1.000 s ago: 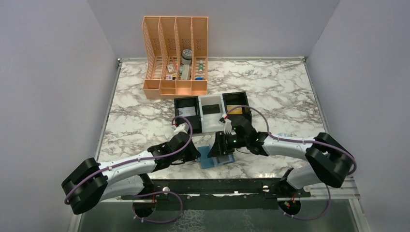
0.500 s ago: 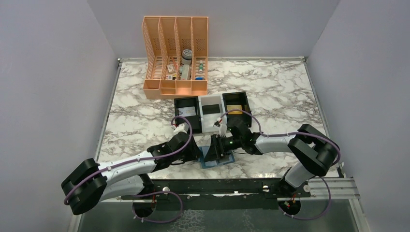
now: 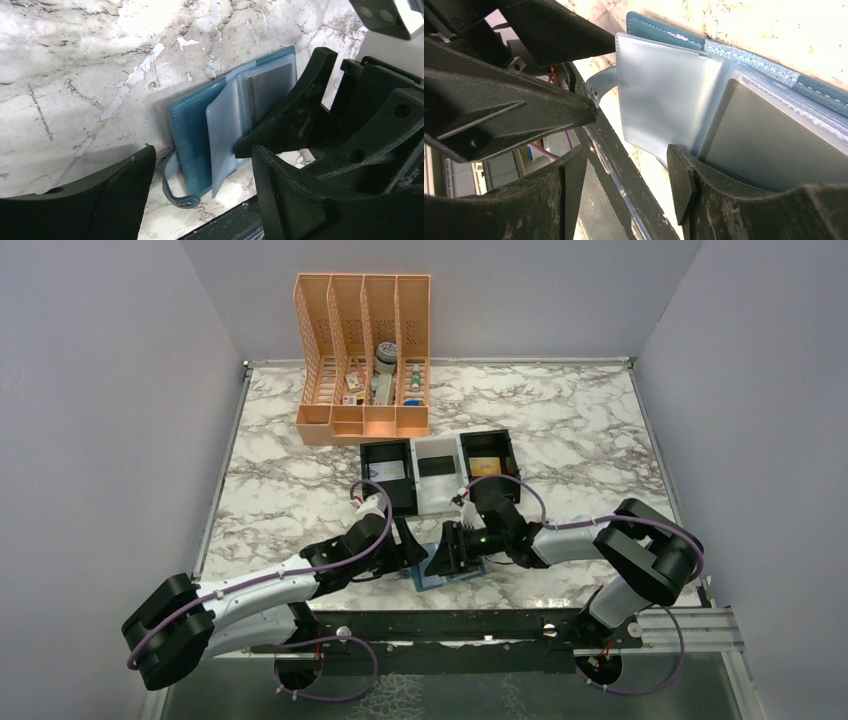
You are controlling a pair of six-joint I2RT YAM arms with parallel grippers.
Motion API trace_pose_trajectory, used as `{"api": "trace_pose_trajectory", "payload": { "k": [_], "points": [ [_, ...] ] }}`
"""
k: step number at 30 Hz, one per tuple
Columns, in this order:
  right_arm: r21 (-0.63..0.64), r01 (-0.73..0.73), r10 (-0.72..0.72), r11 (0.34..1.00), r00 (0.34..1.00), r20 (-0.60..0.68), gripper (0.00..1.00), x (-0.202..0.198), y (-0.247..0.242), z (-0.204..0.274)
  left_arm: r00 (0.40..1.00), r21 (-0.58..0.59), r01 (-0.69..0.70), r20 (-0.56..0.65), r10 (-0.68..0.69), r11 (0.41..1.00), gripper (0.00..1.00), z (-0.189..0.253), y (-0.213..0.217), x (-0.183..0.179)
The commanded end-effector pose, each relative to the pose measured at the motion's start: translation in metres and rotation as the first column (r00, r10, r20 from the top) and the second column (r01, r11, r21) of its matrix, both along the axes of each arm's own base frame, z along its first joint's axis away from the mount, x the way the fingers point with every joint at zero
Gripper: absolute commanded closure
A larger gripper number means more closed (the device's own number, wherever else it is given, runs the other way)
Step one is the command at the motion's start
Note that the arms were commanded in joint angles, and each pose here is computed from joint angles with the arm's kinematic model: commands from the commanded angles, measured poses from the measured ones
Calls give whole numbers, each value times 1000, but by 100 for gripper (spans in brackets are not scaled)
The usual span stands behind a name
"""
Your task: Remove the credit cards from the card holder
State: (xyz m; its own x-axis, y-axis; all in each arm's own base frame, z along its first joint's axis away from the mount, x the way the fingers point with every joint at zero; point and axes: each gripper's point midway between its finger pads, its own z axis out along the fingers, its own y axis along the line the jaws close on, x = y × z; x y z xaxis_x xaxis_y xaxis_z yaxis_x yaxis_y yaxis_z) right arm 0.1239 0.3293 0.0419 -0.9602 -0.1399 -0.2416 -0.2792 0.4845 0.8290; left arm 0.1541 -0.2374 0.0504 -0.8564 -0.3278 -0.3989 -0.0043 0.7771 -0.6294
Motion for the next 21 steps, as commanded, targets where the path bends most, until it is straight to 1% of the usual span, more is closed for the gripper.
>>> {"api": "trace_pose_trajectory", "payload": {
  "k": [1, 2, 5, 8, 10, 13, 16, 21],
  "points": [
    [30, 31, -33, 999, 998, 58, 39, 8, 2, 11, 1000, -23, -12, 12, 13, 1000, 28, -3, -2, 3],
    [39, 31, -34, 999, 997, 71, 40, 9, 2, 16, 1000, -17, -7, 8, 7, 1000, 30, -4, -3, 4],
    [33, 58, -62, 998, 990, 129, 40, 17, 0, 33, 1000, 25, 5, -15, -5, 1000, 39, -13, -4, 4],
    [-34, 148, -138, 988, 968, 208, 40, 33, -13, 43, 999, 67, 22, -32, -20, 998, 48, -19, -5, 5],
    [-117, 241, -204, 963, 943, 261, 40, 45, -31, 43, 999, 84, 30, -42, -26, 996, 52, -22, -6, 5],
    [-220, 387, -300, 895, 890, 345, 40, 61, -64, 40, 999, 87, 41, -40, -37, 995, 56, -21, -8, 6],
    [-280, 436, -332, 856, 876, 349, 41, 61, -85, 33, 999, 83, 43, -32, -41, 996, 59, -19, -9, 7],
    [-301, 389, -303, 871, 906, 295, 45, 50, -83, 20, 998, 66, 58, -14, -57, 996, 65, -13, -13, 8]
  ]
}}
